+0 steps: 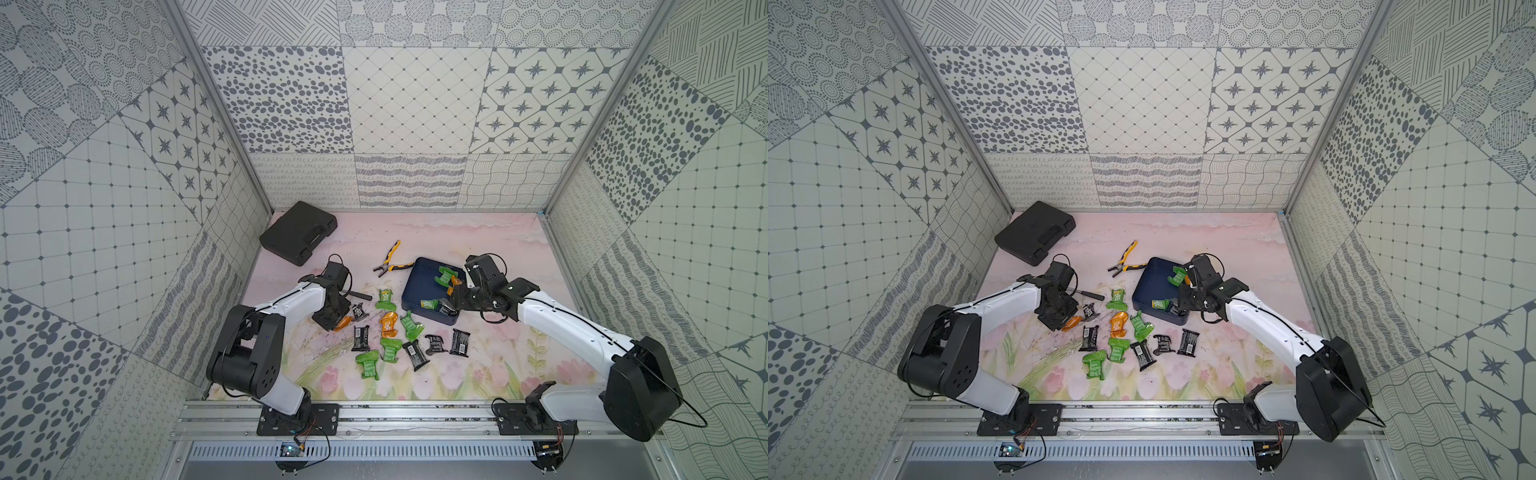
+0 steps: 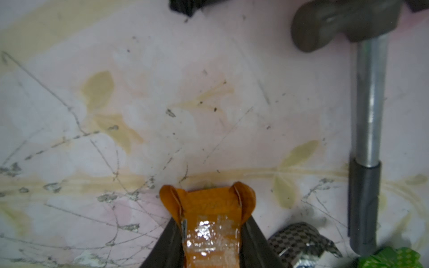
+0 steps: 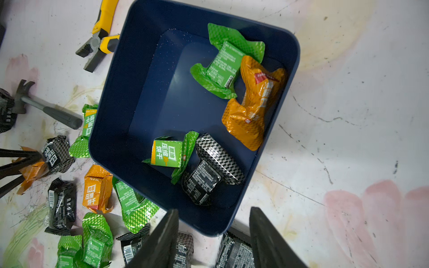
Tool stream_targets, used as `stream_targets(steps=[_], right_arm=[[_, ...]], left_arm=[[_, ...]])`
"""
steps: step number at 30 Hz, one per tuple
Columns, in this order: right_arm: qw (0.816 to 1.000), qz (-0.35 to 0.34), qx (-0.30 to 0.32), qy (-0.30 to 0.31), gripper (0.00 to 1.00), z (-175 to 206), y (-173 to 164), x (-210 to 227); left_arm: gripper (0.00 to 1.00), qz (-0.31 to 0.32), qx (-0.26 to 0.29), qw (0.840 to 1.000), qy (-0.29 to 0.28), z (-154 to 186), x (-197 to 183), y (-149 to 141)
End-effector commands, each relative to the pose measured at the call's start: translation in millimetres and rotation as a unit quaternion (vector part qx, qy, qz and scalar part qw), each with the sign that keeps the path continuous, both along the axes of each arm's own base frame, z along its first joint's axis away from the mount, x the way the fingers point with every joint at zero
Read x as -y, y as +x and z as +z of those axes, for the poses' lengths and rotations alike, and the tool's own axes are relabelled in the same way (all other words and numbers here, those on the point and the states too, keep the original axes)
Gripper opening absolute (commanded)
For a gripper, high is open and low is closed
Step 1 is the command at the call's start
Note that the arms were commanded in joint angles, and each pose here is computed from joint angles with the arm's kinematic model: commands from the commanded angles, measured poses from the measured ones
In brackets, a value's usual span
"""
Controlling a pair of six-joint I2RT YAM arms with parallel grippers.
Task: Take the cookies out of the storage box
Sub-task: Place the cookie at the center of the board, then pick up the cookie from the storage box.
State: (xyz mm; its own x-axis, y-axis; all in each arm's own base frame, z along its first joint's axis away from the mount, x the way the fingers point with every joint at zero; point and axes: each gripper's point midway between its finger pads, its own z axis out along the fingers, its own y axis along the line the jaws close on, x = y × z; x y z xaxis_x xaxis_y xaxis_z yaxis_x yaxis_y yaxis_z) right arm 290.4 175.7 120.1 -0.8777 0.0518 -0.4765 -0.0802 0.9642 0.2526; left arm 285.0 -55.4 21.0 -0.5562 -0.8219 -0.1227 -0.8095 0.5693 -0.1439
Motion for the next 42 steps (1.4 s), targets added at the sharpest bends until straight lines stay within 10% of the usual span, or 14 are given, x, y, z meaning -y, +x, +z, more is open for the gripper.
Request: stream_targets(steps=[1,16,25,42], right_arm=[[1.000,-0.002,0.021,0.010,0.54,13.2,11.4,-7.6],[0.999,0.038,0.010,-0.030,0.57,13.0,23.3,-26.4],[0.986,0.112,-0.063,-0.105,0.62,-20.9,27.8,-42.2],[0.955,0.161,-0.169,-0.183,0.69,-74.9,24.3,-39.6]], left_arm=[[0.45,0.013,0.016,0.999,-0.028,-5.1,7.9,10.1],[0.76,-0.005,0.132,0.991,0.020,70.2,-14.9,10.6],[0.76,-0.063,0.276,0.958,-0.038,110.5,6.9,24.7],[0.71,-0.050,0.264,0.963,-0.020,110.7,-2.6,16.2]])
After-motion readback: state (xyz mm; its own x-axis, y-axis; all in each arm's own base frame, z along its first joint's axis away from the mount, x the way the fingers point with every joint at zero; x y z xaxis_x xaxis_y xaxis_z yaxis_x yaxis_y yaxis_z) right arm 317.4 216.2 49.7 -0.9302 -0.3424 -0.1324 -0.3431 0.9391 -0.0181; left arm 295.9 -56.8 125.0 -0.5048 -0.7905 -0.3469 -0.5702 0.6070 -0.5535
